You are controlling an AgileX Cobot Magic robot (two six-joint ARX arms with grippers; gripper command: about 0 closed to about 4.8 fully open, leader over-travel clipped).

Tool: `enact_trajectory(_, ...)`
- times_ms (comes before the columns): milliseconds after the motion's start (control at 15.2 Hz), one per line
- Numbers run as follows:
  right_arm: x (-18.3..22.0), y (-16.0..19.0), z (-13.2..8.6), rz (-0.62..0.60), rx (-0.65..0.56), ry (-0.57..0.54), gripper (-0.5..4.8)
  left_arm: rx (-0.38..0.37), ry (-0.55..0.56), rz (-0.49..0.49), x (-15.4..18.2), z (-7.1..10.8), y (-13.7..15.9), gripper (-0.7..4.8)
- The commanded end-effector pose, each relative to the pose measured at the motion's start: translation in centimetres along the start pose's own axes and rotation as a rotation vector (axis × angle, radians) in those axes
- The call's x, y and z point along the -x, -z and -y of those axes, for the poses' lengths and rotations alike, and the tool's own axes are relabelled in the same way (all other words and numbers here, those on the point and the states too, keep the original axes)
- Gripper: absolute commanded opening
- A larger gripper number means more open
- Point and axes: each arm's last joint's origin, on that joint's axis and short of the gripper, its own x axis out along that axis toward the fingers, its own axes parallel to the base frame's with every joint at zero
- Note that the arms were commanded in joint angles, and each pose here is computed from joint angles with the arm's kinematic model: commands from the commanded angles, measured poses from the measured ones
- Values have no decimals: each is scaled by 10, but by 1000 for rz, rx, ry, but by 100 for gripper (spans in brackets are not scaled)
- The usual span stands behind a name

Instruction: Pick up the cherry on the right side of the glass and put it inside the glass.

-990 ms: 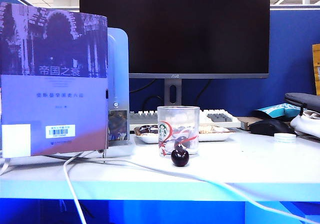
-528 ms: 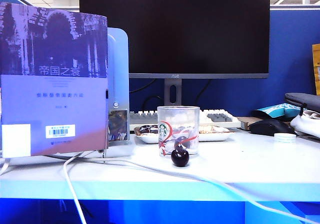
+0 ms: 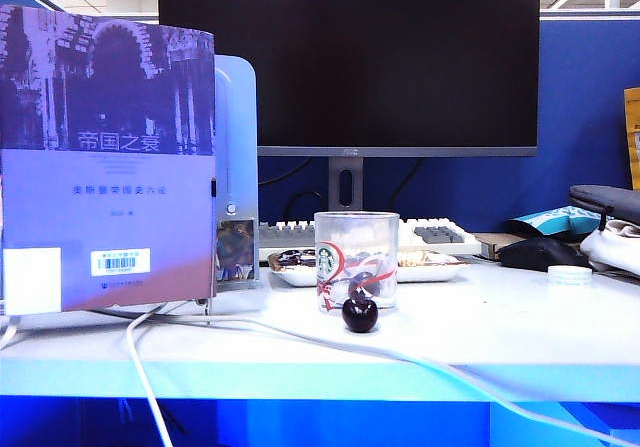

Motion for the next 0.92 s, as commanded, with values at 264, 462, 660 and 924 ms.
enact_trajectory(264, 0, 7, 0, -66, -7, -4, 0, 3, 3, -9, 0, 0, 1, 53)
enact_trajectory(462, 0, 7, 0, -66, -7, -4, 0, 3, 3, -9, 0, 0, 1, 53)
enact_trajectory(660, 0, 7, 0, -65, -7, -4, 0, 3, 3, -9, 0, 0, 1, 53)
enact_trajectory(924, 0, 7, 0, -65, -7, -4, 0, 3, 4, -9, 0, 0, 1, 53)
